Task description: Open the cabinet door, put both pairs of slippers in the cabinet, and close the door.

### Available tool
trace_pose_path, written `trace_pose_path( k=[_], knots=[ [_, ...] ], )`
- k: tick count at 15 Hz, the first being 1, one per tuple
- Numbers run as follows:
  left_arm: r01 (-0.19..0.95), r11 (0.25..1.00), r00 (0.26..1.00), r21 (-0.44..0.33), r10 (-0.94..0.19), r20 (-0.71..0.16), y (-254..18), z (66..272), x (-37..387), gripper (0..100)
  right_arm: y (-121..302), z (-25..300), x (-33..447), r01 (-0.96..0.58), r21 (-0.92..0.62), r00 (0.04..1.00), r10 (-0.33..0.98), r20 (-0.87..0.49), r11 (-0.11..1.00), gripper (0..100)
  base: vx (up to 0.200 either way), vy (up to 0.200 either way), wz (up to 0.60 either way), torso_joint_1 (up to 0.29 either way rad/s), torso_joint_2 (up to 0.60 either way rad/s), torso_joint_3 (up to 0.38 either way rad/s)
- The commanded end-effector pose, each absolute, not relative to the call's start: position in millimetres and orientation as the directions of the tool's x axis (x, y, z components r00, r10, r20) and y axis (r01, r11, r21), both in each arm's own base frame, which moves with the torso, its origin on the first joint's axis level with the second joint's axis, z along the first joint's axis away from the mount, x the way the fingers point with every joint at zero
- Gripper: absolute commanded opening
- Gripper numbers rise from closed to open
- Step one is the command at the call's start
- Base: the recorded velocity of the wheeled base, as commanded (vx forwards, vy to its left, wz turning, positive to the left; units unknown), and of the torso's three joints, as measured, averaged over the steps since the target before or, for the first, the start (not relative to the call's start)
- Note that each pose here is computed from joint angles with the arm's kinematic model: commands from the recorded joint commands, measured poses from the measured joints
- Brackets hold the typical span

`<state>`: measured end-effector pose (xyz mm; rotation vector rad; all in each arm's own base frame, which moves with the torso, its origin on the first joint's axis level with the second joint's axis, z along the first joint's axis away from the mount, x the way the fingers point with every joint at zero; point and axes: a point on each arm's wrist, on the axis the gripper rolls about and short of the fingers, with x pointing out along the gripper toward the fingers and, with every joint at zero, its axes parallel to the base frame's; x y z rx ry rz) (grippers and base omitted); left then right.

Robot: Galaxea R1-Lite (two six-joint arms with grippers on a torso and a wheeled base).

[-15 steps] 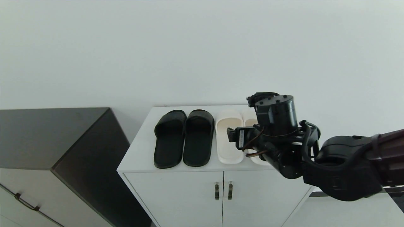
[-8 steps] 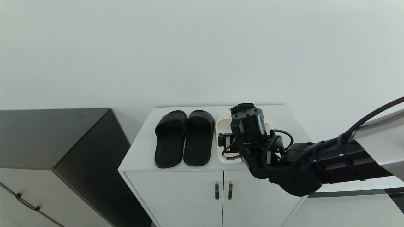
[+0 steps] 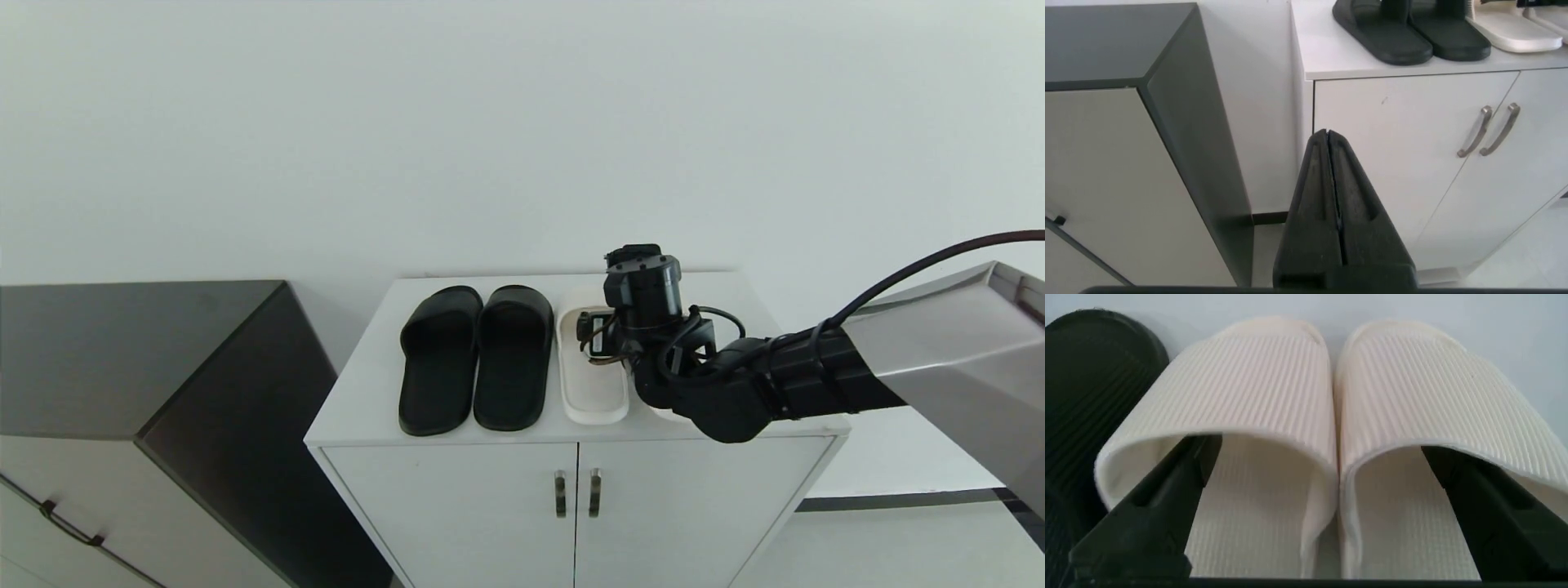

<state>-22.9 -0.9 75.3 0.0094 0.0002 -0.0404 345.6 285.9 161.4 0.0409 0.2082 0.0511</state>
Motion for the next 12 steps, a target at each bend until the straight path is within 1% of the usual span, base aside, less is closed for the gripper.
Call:
trace_pose_path(
  k=[1,2,3,8,10,12],
  knots=[
    [0.038,0.999,0.999,0.009,-0.038,-0.002,-0.8,75.3,-22.8,0,288.3,154.6,359.3,-0.035,0.034,0.979,0.042,-0.201,0.999,100,0.0,0.0,0.0,0.0,0.0,0.0],
    [0.038,0.999,0.999,0.008,-0.038,-0.002,-0.8,75.3,-22.8,0,288.4,153.5,362.7,-0.032,0.033,0.979,0.037,-0.199,0.999,100,0.0,0.0,0.0,0.0,0.0,0.0],
    [0.038,0.999,0.999,0.008,-0.038,-0.002,-0.8,75.3,-22.8,0,289.1,152.4,364.6,-0.03,0.034,0.98,0.036,-0.197,0.999,0,0.0,0.0,0.0,0.0,0.0,0.0],
    [0.038,0.999,0.999,-0.002,-0.038,-0.002,-0.8,75.3,-22.8,0,289.9,151.0,365.7,-0.028,0.028,0.979,0.033,-0.199,0.999,0,0.0,0.0,0.0,0.0,0.0,0.0],
    [0.038,0.999,0.999,-0.002,-0.038,-0.002,-0.8,75.3,-22.8,0,288.5,158.0,364.1,-0.027,0.023,0.983,0.031,-0.183,0.999,0,0.0,0.0,0.0,0.0,0.0,0.0],
    [0.035,0.999,0.999,-0.002,-0.035,-0.002,-0.7,75.3,-22.8,0,284.2,172.7,359.0,-0.027,0.037,0.986,0.032,-0.162,0.999,0,0.0,0.0,0.0,0.0,0.0,0.0]
  ],
)
